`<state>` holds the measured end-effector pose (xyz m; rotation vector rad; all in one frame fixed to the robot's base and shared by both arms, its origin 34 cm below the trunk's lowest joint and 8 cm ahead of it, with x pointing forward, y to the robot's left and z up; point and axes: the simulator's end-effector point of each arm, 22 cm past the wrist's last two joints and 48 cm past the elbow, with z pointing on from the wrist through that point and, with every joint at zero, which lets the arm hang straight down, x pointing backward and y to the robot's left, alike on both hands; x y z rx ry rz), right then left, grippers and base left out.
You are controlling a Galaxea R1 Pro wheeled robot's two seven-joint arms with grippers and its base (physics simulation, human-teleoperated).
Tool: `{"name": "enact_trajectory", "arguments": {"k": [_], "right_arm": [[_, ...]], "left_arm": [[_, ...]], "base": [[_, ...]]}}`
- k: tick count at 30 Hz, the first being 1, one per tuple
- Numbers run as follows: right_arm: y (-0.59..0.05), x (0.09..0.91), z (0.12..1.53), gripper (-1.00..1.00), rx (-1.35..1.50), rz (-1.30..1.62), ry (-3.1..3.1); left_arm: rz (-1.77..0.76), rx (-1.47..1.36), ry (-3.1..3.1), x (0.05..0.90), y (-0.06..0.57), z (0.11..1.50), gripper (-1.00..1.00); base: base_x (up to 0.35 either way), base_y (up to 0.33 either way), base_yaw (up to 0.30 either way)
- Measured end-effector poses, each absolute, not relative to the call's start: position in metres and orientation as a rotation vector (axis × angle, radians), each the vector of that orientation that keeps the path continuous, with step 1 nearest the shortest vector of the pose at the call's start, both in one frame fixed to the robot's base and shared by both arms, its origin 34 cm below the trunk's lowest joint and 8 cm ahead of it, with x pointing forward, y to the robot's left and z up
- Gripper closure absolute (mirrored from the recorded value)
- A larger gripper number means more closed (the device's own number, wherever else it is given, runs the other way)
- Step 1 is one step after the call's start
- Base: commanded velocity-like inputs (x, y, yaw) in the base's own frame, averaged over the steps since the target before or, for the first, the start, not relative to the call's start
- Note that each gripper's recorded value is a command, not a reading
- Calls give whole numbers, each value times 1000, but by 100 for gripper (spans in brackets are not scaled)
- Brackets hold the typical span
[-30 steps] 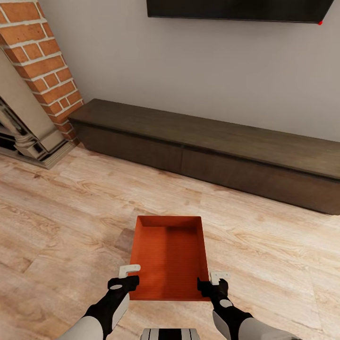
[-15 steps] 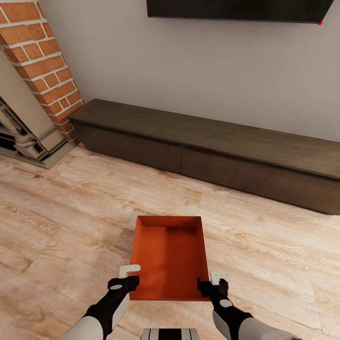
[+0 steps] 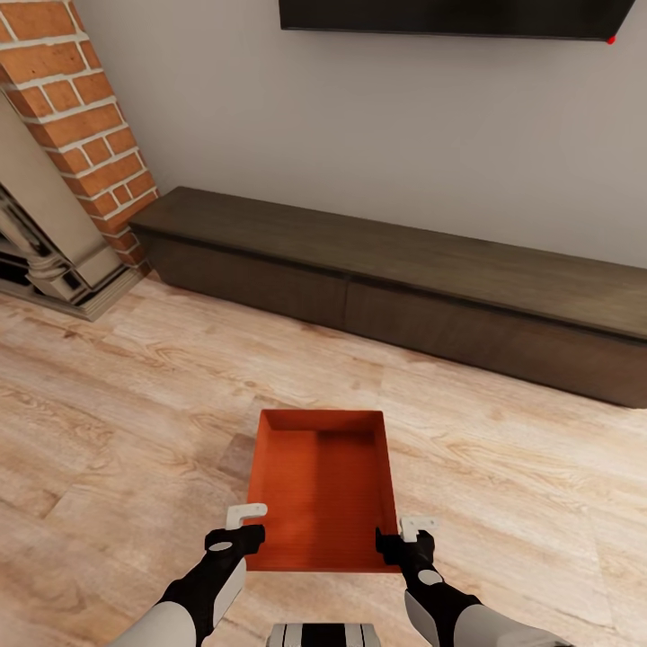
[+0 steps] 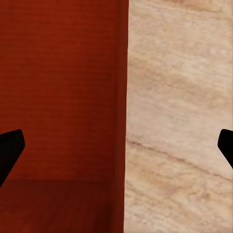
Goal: Move the two storage containers from the living room to the garage. In the garage, place one container on the floor and stack the other container on top of it (either order is fine).
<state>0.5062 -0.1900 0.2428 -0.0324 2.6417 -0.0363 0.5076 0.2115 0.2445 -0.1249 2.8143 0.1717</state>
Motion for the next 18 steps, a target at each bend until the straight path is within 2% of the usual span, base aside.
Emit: {"name": "enact_trajectory", "arguments": {"k": [18], "right_arm": [[-190,498,204,-100,-32,-37,2641]], "left_arm": [[173,-119,2812,500,211,206,-100]], "base": [[0,0,0]]}}
